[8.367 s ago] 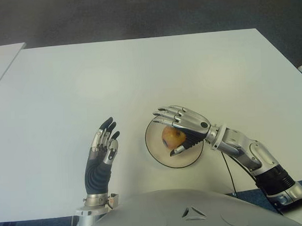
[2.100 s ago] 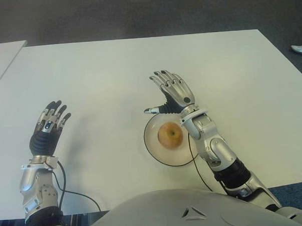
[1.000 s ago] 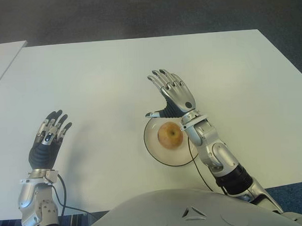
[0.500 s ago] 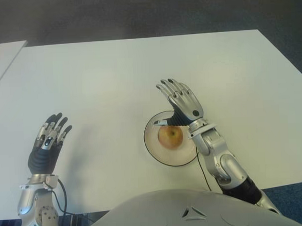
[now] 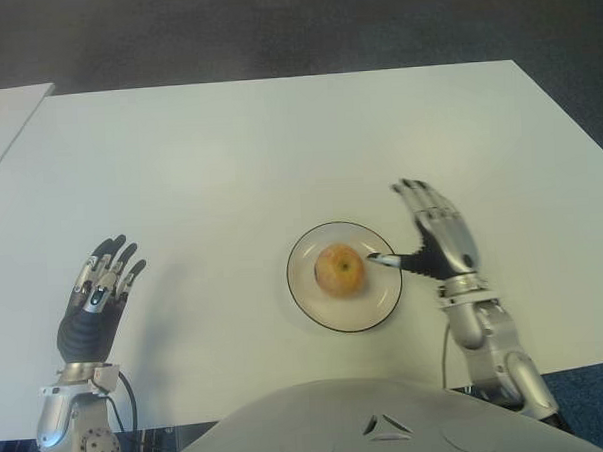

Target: Put the apples into the plate.

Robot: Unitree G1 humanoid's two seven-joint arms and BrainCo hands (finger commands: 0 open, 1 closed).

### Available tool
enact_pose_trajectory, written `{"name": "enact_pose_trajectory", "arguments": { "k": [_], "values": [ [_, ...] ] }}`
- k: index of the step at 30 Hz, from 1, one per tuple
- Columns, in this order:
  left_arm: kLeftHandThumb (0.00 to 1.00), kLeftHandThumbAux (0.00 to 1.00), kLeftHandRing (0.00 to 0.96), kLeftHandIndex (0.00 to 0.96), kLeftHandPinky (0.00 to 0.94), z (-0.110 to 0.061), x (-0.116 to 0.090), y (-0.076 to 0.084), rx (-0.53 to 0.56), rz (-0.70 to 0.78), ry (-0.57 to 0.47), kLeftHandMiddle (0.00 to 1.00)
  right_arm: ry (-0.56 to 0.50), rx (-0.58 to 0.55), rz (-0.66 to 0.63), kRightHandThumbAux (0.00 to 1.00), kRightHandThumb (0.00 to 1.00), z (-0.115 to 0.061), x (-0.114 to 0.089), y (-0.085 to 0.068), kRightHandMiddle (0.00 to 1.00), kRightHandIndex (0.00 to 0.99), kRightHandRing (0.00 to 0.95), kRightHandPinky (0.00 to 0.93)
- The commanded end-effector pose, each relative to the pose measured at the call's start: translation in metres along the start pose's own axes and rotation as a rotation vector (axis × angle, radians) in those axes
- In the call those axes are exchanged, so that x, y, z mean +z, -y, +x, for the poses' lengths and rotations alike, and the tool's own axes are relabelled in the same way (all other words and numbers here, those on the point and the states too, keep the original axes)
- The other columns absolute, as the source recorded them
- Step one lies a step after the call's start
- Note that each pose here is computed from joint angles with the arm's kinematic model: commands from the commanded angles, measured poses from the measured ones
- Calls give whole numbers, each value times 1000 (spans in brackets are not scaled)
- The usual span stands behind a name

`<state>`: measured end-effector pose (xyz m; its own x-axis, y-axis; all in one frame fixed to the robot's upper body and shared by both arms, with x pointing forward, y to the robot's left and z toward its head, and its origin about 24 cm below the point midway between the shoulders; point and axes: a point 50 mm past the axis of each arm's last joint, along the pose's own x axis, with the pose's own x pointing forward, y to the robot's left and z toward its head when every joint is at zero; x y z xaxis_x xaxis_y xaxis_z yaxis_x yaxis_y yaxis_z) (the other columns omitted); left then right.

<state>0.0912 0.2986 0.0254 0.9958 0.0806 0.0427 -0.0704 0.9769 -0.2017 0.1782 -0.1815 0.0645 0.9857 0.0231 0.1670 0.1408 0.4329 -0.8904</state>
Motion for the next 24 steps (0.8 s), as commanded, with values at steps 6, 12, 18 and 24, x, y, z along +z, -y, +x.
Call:
{"name": "enact_pose_trajectory", "arguments": {
  "k": [6,12,18,24],
  "values": [
    [364,486,19,126,100,-8,-2,7,-17,-11,9,17,-238,-248,433,527,124,-23,-37,14,109,38,92,127],
    [364,486,19,126,100,-14,-1,9,-18,-10,10,17,-335,-293,528,532,156,-44,-37,13,103,47,97,121],
    [364,486,19,126,100,-17,1,9,-18,-10,11,17,-400,-317,603,533,161,-55,-37,5,91,49,81,94],
    [364,486,19,126,100,-22,2,9,-17,-10,10,17,-440,-330,679,550,184,-66,-35,-3,111,63,97,120]
  ]
}}
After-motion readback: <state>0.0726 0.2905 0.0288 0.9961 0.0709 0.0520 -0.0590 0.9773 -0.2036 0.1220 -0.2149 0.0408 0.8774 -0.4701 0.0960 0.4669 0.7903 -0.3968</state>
